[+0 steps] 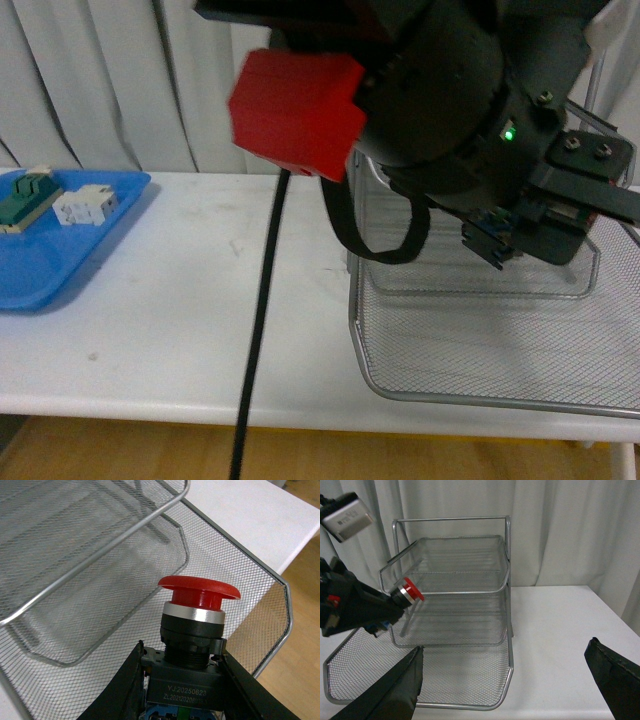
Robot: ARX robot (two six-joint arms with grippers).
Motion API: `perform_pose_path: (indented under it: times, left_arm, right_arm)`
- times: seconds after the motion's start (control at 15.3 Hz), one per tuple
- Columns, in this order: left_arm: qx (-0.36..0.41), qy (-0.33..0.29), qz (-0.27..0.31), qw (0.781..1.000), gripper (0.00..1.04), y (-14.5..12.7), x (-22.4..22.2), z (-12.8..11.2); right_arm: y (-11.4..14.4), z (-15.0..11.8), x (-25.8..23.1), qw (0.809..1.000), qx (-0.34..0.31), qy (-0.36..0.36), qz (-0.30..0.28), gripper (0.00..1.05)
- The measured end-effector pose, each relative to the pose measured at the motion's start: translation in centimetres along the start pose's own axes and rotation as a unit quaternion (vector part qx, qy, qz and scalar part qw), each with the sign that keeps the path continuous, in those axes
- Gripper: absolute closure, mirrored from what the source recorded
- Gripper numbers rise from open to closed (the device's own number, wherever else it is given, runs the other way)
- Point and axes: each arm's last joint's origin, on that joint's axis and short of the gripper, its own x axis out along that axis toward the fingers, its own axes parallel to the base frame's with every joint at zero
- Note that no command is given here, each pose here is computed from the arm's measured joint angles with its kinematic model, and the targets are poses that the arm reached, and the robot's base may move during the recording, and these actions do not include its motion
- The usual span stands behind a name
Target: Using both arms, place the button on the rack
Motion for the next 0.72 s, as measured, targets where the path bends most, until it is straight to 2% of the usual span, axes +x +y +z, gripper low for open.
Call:
perform_pose_path:
  times: [0.13, 0.39, 0.72]
  left_arm:
    - [0.009, 0.021, -0.006, 1.000, 0.69, -0.8, 1.7, -0.2]
    - [0.021, 0.065, 0.023, 0.997, 0.69, -0.3, 6.4, 0.3]
    - [-0.011, 0.052, 0.050, 0.997, 0.17, 1.1, 7.2, 1.3]
  right_arm:
    - [0.0, 0.0, 0.0, 1.000, 0.000, 0.000, 0.000, 0.06]
    - [0.0, 0.0, 0.0, 1.000, 0.000, 0.000, 0.000, 0.06]
    - [0.0, 0.0, 0.0, 1.000, 0.000, 0.000, 0.000, 0.06]
